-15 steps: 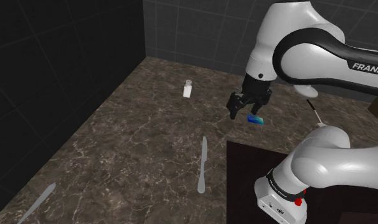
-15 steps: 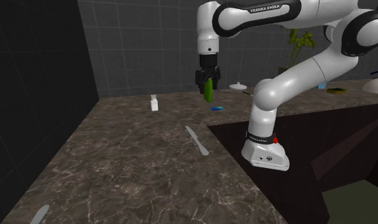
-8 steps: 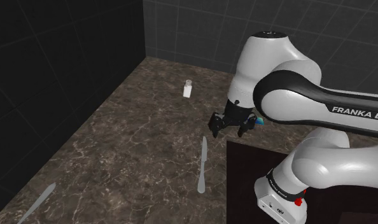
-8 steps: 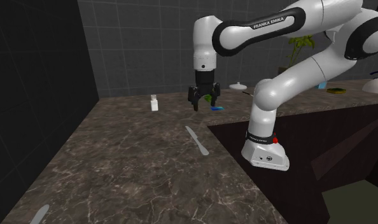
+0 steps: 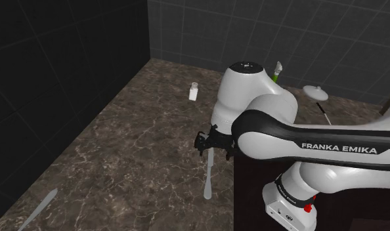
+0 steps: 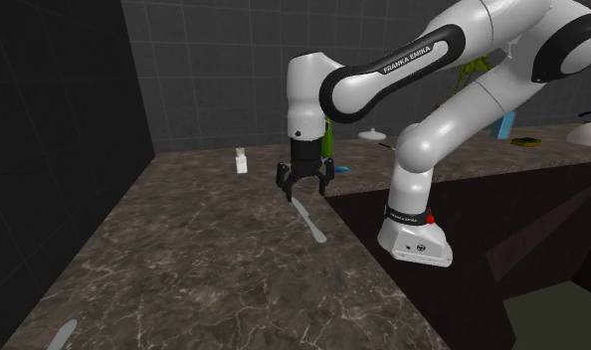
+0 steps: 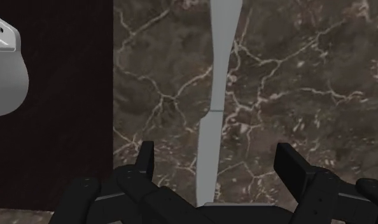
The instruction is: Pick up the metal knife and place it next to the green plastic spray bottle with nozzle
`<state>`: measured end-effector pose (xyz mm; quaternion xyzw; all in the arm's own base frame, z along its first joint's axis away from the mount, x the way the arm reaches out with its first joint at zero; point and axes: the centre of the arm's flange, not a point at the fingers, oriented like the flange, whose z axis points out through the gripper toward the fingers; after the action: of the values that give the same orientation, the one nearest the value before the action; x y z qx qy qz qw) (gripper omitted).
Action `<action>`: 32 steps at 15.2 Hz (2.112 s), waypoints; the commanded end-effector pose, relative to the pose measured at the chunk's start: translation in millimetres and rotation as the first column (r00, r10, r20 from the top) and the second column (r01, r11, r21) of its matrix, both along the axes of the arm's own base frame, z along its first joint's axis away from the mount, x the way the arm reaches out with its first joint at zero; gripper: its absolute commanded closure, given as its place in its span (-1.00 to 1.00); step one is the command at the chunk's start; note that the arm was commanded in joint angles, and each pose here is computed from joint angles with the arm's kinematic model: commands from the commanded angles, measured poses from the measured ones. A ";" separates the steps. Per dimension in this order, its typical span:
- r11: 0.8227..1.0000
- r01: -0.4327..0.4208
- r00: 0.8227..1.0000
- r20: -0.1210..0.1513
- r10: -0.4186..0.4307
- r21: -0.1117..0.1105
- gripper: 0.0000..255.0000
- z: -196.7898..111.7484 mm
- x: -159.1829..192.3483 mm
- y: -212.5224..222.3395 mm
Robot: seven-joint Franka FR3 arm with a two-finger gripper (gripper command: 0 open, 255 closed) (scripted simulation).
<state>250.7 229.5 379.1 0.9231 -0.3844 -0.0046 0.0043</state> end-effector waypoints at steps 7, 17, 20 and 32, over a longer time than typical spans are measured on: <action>1.000 0.011 1.000 0.002 -0.011 0.001 -1.00 -39.0 0.2 2.7; 1.000 0.011 1.000 0.002 -0.011 0.001 1.00 -39.0 0.2 2.7; 1.000 0.011 1.000 0.002 -0.011 0.001 1.00 -39.0 0.2 2.7; 1.000 0.011 1.000 0.002 -0.011 0.001 1.00 3.2 0.2 2.7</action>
<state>250.0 232.3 377.2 0.9210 -0.3895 -0.0036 0.0031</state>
